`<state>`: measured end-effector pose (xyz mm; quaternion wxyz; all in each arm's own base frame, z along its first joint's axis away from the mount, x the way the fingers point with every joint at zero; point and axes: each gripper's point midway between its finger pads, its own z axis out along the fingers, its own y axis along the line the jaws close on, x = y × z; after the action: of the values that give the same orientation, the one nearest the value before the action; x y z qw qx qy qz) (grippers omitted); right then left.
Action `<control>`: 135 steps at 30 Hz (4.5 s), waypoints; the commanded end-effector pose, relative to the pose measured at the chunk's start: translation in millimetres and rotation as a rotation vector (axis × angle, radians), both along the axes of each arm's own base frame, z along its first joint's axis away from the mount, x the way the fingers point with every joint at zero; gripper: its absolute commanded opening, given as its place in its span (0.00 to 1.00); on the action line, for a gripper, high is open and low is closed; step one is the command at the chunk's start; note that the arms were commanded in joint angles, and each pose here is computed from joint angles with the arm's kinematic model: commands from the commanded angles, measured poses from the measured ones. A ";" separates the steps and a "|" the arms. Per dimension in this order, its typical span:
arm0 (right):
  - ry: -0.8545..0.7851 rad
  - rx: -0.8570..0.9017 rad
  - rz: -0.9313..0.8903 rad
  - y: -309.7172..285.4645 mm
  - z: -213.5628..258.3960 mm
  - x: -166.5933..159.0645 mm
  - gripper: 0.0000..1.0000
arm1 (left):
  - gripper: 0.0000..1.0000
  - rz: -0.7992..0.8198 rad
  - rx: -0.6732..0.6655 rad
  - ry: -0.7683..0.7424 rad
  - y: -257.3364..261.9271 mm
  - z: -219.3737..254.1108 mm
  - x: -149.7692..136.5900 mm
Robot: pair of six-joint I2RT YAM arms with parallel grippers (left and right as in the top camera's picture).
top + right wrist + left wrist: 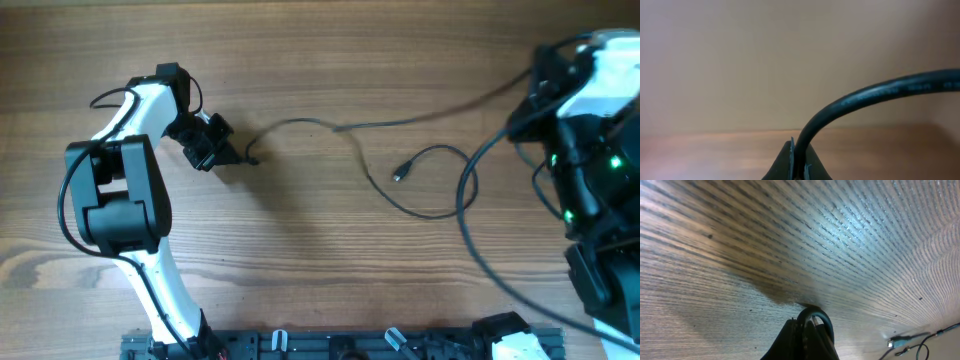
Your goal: Untangle cables
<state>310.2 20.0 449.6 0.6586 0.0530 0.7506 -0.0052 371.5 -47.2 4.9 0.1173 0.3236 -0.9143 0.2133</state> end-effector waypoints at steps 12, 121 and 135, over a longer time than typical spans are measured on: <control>0.074 -0.113 -0.466 -73.1 -14.2 -4.9 0.04 | 0.05 0.000 0.083 0.011 17.2 -10.3 -1.4; 0.981 0.637 0.899 299.9 -338.3 33.8 0.61 | 0.04 -0.403 -0.452 -0.424 -63.9 43.5 13.4; 0.946 0.729 0.730 315.5 -345.7 50.9 0.78 | 0.04 -0.459 -0.463 -0.420 -85.0 43.3 8.1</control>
<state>355.5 335.3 117.9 0.1609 -0.0291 0.8729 0.4597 383.6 -115.6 48.1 0.0387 0.0513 -0.9003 0.4304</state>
